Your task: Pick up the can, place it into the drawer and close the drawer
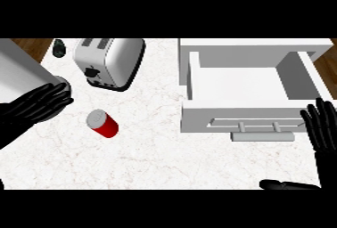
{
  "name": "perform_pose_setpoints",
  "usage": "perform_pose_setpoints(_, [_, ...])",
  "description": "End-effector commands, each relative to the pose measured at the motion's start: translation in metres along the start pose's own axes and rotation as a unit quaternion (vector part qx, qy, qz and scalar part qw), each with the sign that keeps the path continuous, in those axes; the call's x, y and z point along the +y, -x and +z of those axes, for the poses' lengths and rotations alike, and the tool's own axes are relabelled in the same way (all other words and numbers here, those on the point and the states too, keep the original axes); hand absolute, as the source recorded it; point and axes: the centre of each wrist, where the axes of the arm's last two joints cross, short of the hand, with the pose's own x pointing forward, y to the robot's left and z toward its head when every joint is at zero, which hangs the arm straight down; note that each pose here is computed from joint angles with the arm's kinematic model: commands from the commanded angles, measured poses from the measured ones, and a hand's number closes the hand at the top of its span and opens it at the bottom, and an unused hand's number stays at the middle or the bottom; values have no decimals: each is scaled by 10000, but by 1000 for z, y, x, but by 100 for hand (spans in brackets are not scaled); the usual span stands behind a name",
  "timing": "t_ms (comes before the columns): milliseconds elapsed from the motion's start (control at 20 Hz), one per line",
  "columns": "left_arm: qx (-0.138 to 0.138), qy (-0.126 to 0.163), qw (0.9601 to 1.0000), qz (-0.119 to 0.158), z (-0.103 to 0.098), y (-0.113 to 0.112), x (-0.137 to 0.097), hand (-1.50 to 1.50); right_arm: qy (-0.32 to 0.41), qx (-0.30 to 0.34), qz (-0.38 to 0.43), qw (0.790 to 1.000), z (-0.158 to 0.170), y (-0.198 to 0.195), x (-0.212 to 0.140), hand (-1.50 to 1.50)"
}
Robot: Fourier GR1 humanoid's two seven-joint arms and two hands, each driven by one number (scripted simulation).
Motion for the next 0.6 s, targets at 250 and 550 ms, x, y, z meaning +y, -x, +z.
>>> perform_pose_setpoints(250, [158,-52,9998,78,-12,46,0,-150,-5,53,14,10000,8,12,-7,-150])
perform_pose_setpoints(550, [218,-115,9996,122,-17,55,23,-150,41,-4,23,10000,17,7,-2,-150])
